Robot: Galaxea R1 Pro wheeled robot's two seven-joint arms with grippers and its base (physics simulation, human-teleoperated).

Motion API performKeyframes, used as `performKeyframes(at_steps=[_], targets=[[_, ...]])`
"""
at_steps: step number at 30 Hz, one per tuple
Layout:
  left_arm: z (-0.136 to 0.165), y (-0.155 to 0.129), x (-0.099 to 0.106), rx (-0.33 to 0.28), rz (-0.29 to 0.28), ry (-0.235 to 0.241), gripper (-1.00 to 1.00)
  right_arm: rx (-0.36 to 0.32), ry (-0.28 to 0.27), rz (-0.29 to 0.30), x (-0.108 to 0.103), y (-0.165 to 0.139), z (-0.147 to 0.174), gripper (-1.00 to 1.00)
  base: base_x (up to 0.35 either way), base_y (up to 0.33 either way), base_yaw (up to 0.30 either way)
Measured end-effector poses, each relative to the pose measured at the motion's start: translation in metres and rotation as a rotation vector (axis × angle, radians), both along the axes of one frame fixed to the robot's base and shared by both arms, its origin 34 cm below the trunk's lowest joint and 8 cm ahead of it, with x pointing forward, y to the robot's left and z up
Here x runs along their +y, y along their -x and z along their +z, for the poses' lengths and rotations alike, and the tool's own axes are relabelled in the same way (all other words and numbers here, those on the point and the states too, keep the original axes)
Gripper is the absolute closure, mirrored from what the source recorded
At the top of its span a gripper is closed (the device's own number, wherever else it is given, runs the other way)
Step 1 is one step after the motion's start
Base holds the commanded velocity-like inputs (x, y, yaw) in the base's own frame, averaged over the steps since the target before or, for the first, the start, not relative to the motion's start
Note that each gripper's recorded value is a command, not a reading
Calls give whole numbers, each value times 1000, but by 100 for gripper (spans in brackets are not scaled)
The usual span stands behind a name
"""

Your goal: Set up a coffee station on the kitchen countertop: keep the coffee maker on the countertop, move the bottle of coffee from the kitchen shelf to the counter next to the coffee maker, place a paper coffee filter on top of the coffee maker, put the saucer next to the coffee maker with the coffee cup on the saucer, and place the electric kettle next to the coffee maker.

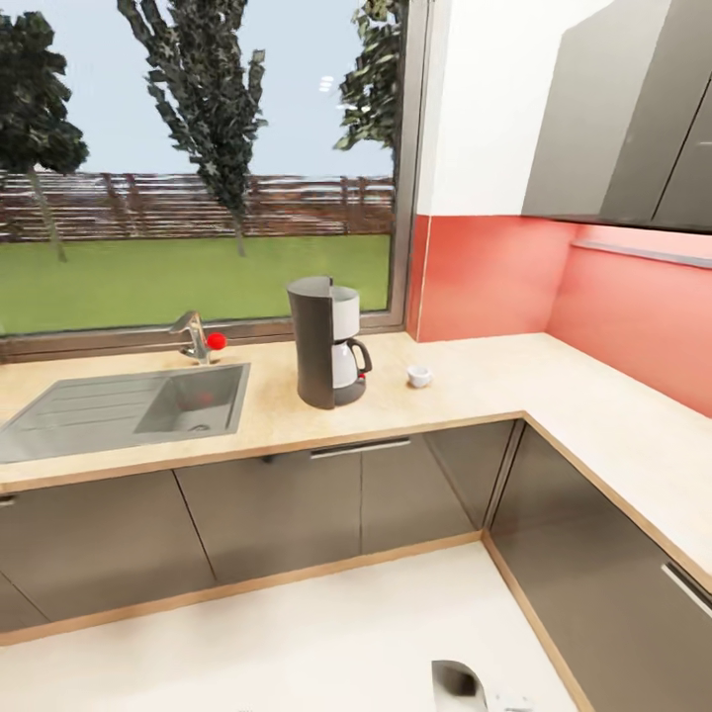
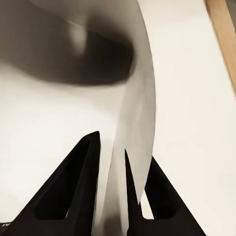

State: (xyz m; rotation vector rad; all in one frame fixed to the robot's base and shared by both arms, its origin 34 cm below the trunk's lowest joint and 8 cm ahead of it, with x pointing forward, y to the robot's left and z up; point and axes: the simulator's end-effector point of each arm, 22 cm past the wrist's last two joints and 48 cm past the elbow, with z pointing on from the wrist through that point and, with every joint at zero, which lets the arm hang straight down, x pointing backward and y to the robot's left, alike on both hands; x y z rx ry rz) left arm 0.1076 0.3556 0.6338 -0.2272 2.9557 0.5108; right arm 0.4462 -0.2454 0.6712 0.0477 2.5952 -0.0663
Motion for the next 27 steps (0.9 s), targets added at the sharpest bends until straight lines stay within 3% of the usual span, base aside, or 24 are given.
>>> performKeyframes(at_steps=[5,22,27], targets=[[0,-2,0,-6,0,0,-100,-6,0,-1,-1,-2,2,100,0,0,144],[0,-1,0,-4,-2,0,-100,-7,1,0,-1,-2,2,100,0,0,3],[0,0,2,-2,-1,-3,-100,-7,-2,-2,1,-2,2,100,21,-15,224]])
